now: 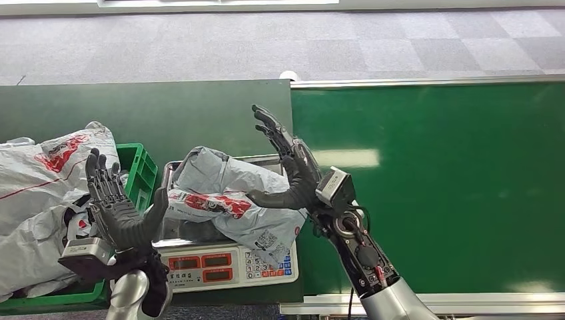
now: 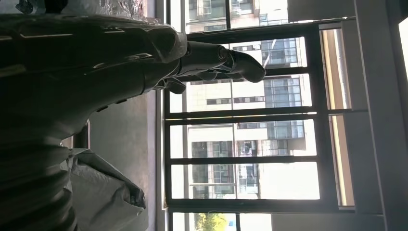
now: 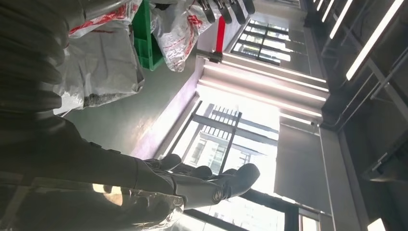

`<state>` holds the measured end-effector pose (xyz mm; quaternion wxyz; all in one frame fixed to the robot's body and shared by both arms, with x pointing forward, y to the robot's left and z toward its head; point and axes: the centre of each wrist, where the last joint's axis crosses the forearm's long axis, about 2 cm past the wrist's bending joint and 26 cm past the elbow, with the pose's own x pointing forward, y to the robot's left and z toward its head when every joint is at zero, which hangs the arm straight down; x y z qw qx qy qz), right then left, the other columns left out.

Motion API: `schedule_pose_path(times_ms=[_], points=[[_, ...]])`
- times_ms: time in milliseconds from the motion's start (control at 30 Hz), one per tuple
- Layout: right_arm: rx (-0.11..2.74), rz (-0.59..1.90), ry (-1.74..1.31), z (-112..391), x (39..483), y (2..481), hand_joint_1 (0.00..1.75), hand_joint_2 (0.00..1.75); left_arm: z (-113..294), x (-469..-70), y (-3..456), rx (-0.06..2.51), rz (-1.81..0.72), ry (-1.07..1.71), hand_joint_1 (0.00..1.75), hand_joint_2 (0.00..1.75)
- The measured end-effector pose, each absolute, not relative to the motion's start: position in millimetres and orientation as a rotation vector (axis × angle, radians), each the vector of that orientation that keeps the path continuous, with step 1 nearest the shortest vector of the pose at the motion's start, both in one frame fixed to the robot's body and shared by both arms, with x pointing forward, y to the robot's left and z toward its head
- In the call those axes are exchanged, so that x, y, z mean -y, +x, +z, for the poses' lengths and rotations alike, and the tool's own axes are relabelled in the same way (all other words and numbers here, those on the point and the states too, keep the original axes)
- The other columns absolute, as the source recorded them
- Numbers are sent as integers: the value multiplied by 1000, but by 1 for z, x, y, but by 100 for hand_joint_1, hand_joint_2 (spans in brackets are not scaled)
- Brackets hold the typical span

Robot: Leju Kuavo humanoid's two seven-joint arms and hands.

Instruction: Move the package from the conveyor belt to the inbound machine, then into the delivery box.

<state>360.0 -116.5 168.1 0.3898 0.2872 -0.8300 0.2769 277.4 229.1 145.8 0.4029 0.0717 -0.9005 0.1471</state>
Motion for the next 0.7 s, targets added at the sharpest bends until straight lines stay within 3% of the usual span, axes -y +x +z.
schedule_pose_path(times_ms=[500,700], points=[[2085,215,493,138,181,337,0,175,137,-231,268,2276,251,52,0,175],[2028,162,348,118,199,321,0,175,134,-224,267,2230,192,-108,0,175]])
